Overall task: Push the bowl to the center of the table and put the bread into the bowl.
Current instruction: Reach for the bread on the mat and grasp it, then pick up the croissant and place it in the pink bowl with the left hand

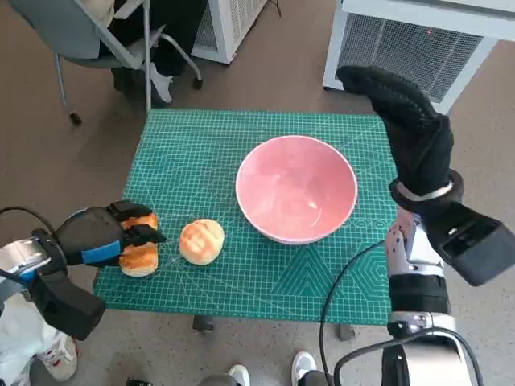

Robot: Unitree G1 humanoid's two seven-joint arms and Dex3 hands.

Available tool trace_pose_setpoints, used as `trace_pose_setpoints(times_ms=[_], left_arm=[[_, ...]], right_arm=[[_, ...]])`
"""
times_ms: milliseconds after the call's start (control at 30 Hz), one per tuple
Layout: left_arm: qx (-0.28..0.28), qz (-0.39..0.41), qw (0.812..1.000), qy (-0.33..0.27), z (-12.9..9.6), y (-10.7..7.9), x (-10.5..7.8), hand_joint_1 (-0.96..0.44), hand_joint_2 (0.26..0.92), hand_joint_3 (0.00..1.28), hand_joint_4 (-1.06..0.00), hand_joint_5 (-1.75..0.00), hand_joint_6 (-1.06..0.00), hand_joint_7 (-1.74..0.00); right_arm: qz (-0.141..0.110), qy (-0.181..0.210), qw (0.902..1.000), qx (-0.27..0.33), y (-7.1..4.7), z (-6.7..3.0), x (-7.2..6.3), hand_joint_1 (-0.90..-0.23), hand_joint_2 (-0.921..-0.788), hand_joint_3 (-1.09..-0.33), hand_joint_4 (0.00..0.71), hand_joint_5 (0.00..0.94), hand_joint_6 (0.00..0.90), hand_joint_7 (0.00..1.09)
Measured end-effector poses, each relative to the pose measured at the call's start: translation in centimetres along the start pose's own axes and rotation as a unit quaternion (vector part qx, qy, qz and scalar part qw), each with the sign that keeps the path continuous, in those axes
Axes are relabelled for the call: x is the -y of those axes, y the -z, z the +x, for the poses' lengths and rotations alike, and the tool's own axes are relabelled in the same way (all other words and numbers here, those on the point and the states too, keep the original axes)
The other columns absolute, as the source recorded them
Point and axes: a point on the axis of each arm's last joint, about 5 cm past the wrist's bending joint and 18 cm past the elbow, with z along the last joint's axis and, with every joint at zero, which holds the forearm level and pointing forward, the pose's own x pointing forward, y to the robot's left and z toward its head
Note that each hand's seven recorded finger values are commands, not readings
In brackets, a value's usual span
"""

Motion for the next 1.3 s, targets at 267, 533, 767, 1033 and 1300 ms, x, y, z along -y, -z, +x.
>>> trace_pose_setpoints(times_ms=[267,533,767,1033,1300], left_arm=[[0.018,-0.008,1.000,0.000,0.1,0.1,-0.6,0.00,0.903,0.15,-0.56,-1.35,-0.66,-1.10],[0.024,-0.024,0.999,0.000,-0.1,0.2,-2.0,0.00,0.919,0.09,-0.62,-1.19,-0.66,-1.19],[0.025,-0.027,0.994,-0.103,-0.7,0.4,-5.7,0.00,0.920,0.08,-0.63,-1.14,-0.67,-1.21],[0.031,-0.004,0.970,-0.239,-1.2,0.0,-10.9,0.00,0.921,0.09,-0.61,-1.14,-0.67,-1.22],[0.068,0.010,0.953,-0.295,0.6,-1.1,-14.2,0.00,0.921,0.11,-0.59,-1.16,-0.64,-1.26]], right_arm=[[-0.001,0.005,1.0000,0.001,-0.1,-0.10,0.0,-0.563,-0.921,-0.838,0.218,0.011,-0.001,0.65],[-0.003,0.011,0.9999,-0.003,-0.2,-0.39,-0.1,-0.560,-0.921,-0.846,0.215,0.011,-0.001,0.65],[-0.001,0.013,0.9999,-0.005,-0.2,-0.39,-0.2,-0.564,-0.921,-0.852,0.212,0.010,-0.001,0.65],[0.001,0.013,0.9999,-0.008,-0.3,-0.37,-0.2,-0.567,-0.921,-0.857,0.209,0.010,-0.001,0.64],[0.004,0.012,0.9999,-0.009,-0.4,-0.24,-0.2,-0.567,-0.921,-0.862,0.207,0.010,-0.001,0.64]])
